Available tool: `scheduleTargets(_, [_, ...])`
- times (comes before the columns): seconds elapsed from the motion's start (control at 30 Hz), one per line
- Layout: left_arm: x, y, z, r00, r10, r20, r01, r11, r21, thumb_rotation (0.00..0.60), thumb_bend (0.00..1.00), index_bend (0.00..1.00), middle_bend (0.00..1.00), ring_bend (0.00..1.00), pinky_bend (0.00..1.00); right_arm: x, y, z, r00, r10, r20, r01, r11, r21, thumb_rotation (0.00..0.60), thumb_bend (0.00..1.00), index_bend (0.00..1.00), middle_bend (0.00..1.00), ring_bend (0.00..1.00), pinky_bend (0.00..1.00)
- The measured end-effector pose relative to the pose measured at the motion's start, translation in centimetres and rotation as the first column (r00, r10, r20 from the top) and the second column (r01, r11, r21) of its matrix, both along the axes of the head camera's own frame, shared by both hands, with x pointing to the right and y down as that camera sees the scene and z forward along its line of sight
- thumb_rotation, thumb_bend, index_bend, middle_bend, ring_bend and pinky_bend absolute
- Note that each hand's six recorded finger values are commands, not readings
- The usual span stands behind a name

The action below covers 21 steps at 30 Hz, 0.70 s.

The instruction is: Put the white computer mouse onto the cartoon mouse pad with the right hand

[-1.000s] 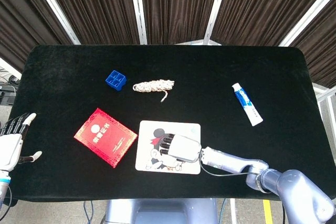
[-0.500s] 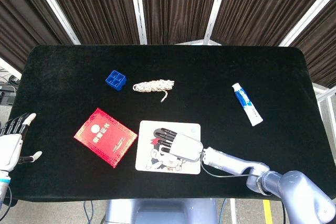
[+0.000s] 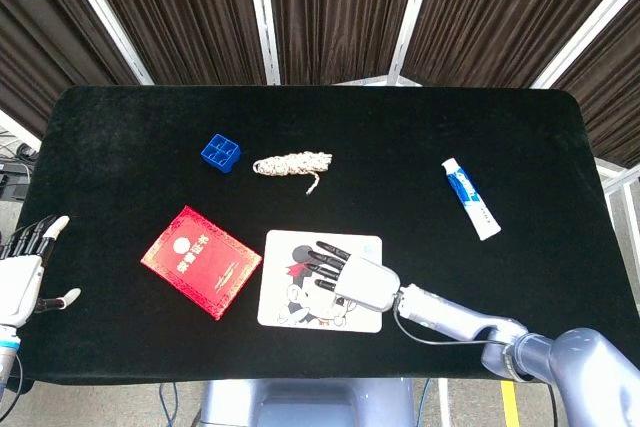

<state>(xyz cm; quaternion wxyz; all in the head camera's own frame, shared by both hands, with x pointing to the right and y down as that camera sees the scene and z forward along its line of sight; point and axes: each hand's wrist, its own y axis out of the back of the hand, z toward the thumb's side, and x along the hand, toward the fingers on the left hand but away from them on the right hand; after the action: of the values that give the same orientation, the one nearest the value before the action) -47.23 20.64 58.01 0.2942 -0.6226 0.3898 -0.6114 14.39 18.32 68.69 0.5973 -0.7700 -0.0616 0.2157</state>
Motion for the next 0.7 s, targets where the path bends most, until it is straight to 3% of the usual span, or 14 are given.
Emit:
scheduleTargets(0.13, [0.0, 0.0, 0.0, 1.000, 0.003, 0.001, -0.003, 1.000, 0.002, 0.600, 0.18, 0.00, 0.00, 0.00, 0.00, 1.6, -1.0, -0.4, 0.998, 0.050, -0.030, -0.049, 0.998, 0.032, 0.600, 0.15, 0.25, 0.07, 0.00, 0.00])
scheduleTargets(0.23, [0.1, 0.0, -0.1, 1.000, 0.006, -0.005, -0.005, 1.000, 0.007, 0.600, 0.18, 0.00, 0.00, 0.00, 0.00, 3.5, -1.9, -0.6, 0.989, 0.133, -0.062, -0.131, 0.990, 0.048, 0.600, 0.15, 0.24, 0.03, 0.00, 0.00])
scheduleTargets(0.37, [0.1, 0.0, -0.3, 1.000, 0.010, -0.014, -0.010, 1.000, 0.015, 0.600, 0.18, 0.00, 0.00, 0.00, 0.00, 6.7, -2.9, -0.9, 0.950, 0.295, -0.105, -0.292, 0.955, 0.046, 0.600, 0.15, 0.19, 0.00, 0.00, 0.00])
scheduleTargets(0.47, [0.2, 0.0, -0.3, 1.000, 0.019, -0.012, -0.019, 1.000, 0.020, 0.600, 0.18, 0.00, 0.00, 0.00, 0.00, 9.8, -3.4, -1.2, 0.892, 0.429, -0.143, -0.428, 0.903, 0.043, 0.600, 0.15, 0.14, 0.00, 0.00, 0.00])
scheduleTargets(0.57, [0.3, 0.0, -0.3, 1.000, 0.028, -0.008, -0.028, 0.999, 0.025, 0.600, 0.18, 0.00, 0.00, 0.00, 0.00, 12.9, -3.6, -1.7, 0.808, 0.558, -0.187, -0.564, 0.825, 0.025, 0.600, 0.15, 0.09, 0.00, 0.00, 0.00])
scheduleTargets(0.7, [0.4, 0.0, -0.4, 0.999, 0.041, -0.003, -0.041, 0.999, 0.036, 0.600, 0.18, 0.00, 0.00, 0.00, 0.00, 17.1, -3.0, -3.3, 0.672, 0.700, -0.244, -0.722, 0.692, -0.004, 0.600, 0.15, 0.01, 0.00, 0.00, 0.00])
